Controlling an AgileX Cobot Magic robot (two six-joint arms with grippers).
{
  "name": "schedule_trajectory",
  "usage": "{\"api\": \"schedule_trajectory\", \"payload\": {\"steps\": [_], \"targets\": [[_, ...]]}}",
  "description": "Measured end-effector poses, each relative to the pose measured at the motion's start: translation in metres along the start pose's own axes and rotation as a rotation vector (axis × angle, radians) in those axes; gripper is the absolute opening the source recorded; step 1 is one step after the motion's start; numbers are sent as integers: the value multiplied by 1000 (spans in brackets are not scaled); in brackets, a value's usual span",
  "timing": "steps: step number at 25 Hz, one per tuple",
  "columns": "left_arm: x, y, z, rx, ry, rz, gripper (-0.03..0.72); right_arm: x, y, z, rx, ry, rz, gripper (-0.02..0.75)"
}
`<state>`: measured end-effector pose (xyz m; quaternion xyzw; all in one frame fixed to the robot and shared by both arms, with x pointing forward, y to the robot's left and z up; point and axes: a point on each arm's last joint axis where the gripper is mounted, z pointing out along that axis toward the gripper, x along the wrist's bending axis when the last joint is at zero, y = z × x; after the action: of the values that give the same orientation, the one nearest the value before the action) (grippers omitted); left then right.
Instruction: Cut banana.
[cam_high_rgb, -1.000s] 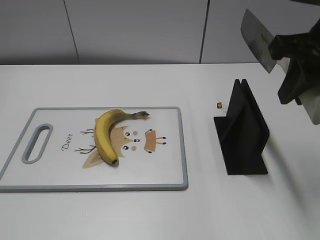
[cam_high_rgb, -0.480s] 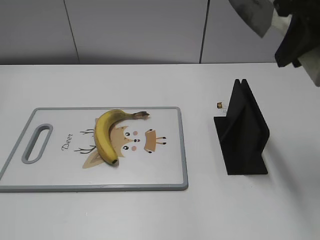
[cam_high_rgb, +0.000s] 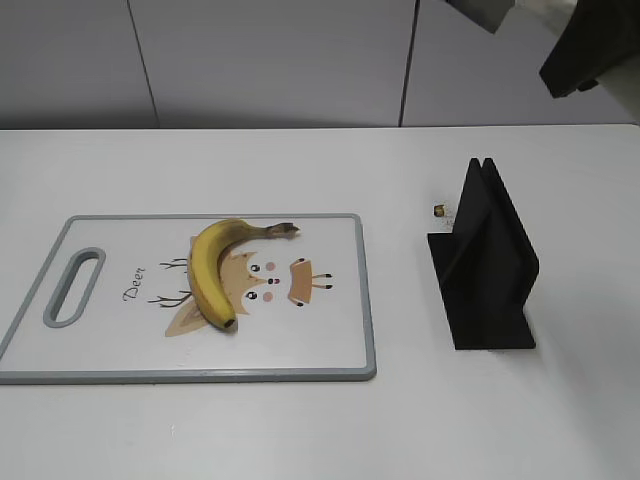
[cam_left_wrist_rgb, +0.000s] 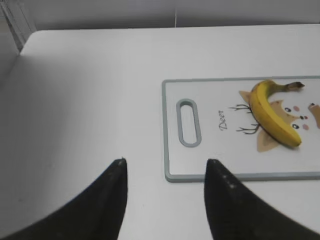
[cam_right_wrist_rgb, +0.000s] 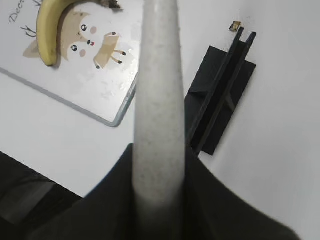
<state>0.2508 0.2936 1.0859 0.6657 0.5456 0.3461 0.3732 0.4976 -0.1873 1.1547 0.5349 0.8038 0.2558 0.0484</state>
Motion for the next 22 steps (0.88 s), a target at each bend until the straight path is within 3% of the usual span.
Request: {"api": "schedule_trajectory", "payload": {"steps": [8,13,18,22], "targets": [[9,66,10,-94,27,120,499,-4,8,15,34,6,-354,160],[4,103,29,-114,-73,237,601,-5,20,22,31,10,-600,160],[-4,137,59,-35,-172,418,610,-4,32,39,49,36,-765,160],[-16,164,84,42,-269,575,608,12,43,58,63,71,-893,160]]}}
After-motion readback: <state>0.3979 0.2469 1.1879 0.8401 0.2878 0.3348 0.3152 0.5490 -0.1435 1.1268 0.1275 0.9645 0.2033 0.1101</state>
